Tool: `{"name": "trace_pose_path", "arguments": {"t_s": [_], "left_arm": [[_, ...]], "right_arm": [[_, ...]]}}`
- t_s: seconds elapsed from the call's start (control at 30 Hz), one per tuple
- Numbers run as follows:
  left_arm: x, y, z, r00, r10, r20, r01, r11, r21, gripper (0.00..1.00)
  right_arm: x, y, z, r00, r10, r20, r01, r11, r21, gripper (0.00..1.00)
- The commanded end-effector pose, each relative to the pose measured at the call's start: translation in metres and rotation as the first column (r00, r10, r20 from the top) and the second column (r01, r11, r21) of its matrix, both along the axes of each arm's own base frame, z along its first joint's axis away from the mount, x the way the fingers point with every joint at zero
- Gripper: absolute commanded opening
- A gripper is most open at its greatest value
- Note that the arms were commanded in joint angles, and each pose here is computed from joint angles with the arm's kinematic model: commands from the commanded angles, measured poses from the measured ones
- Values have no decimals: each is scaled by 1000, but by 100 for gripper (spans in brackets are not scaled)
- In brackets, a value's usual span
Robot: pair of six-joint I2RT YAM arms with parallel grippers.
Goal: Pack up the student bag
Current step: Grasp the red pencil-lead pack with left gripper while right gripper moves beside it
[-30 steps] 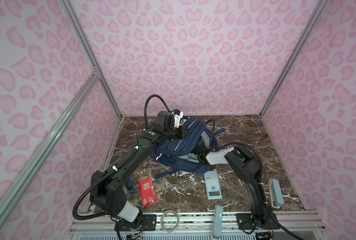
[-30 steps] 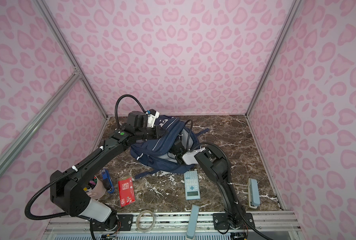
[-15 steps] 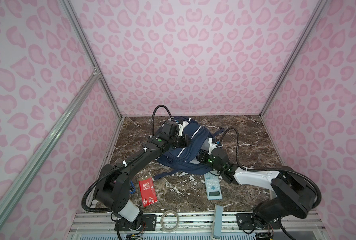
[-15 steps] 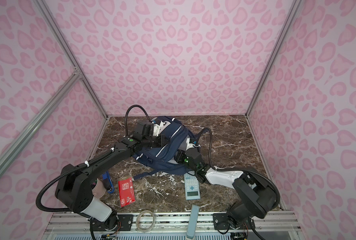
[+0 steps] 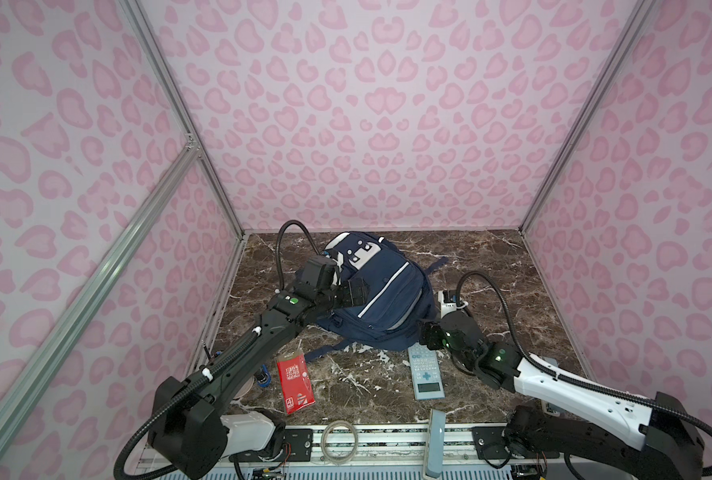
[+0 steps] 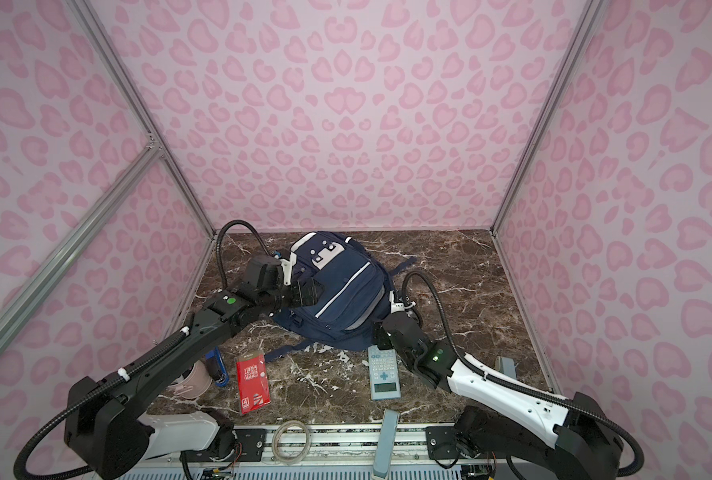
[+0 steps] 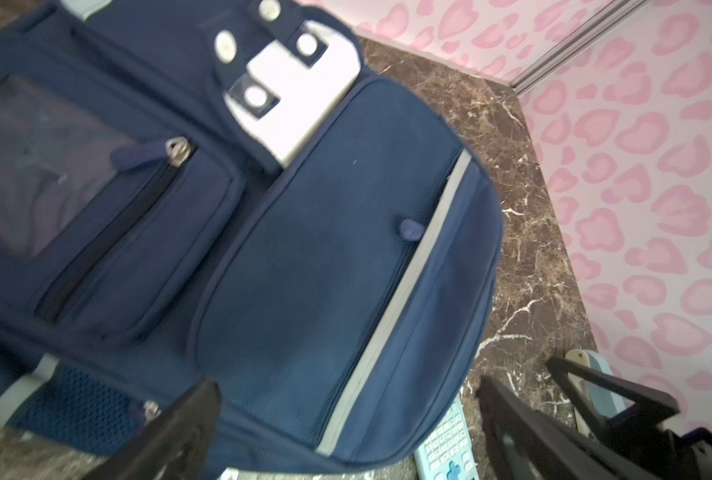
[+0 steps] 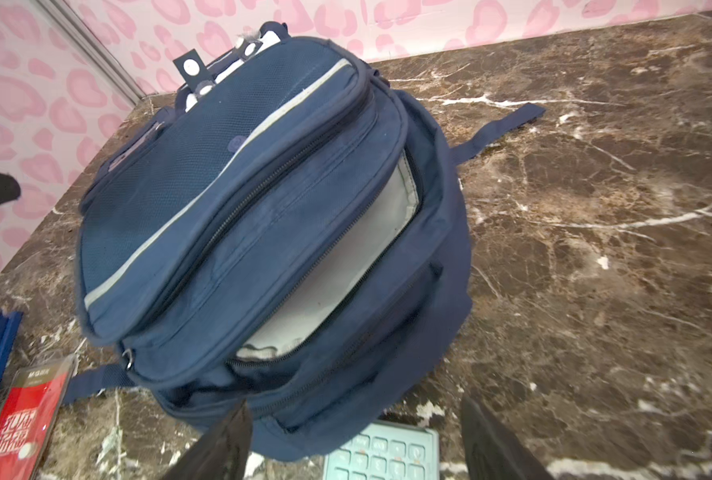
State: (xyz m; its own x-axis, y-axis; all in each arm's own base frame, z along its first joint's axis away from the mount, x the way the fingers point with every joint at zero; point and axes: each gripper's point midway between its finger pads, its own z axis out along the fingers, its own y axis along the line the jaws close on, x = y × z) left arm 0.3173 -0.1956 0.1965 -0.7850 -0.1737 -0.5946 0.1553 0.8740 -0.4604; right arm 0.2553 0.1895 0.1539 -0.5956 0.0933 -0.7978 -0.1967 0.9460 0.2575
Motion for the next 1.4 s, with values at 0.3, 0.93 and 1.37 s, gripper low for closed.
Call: {"name": "trace_pose_path", "arguments": {"t_s": [0.3, 0.93, 1.37], "left_arm": [[-86, 136, -107, 867, 458, -197, -392, 870, 300, 98], [-112, 171, -182, 696, 661, -280, -518, 733, 442, 99], [-123, 118, -192, 762, 473, -442, -431, 880, 200, 80]], "right_arm": [[-31, -8, -2, 985, 156, 69, -158, 987, 34, 97], [-40, 111, -47, 867, 467, -174, -459, 884, 86, 92], [-83, 217, -90, 729, 622, -285, -573, 783, 243, 81]]}}
